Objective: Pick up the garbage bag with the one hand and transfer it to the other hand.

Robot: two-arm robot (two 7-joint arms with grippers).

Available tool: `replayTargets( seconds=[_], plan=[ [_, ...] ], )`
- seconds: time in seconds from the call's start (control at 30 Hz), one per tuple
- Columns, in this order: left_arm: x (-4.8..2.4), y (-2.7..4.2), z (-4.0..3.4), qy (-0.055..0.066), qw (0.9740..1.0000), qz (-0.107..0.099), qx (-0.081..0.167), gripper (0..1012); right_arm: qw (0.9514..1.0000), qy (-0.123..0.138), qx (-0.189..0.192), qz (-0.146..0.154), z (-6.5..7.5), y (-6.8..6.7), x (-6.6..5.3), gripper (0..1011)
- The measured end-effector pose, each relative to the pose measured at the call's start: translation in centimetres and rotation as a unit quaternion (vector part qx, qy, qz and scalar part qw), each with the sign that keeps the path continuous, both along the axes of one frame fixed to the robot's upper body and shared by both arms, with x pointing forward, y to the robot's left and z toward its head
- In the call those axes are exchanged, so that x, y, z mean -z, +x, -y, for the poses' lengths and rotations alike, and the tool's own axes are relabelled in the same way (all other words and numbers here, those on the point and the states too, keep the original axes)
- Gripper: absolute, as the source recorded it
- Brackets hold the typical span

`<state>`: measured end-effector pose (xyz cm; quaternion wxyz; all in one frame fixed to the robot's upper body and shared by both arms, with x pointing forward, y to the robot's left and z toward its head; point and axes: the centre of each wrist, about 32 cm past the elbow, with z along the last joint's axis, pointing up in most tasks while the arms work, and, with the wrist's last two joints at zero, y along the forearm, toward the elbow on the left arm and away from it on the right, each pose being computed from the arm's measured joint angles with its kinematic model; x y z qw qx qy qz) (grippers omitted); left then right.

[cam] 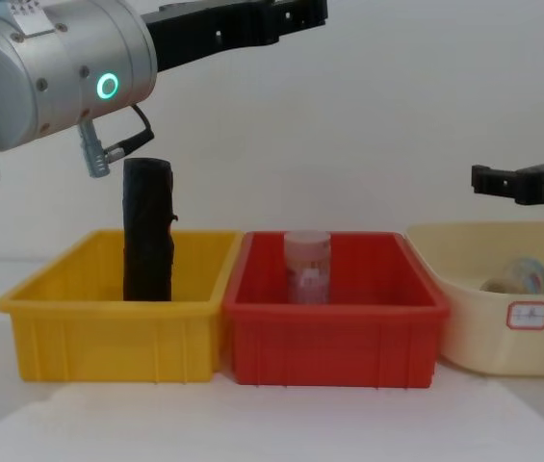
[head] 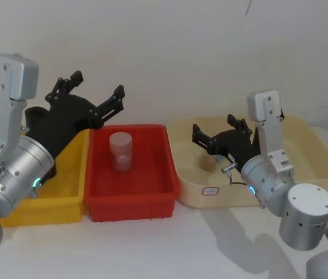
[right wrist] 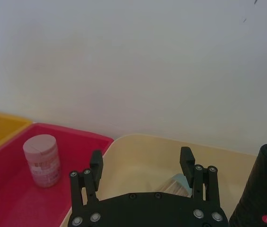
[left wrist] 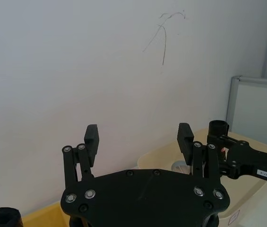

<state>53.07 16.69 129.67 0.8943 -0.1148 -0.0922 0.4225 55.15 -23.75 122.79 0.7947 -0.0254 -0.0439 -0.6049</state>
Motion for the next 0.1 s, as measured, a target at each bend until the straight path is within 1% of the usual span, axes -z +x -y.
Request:
replayTargets(
  seconds=[0.1],
  plan=[
    [0.0, 0.0, 0.0, 0.0, 1.0, 0.0, 0.0, 1001, 1.0, 0.002, -0.001, 0.001, 0.0, -0.12, -0.05, 1000]
  ],
)
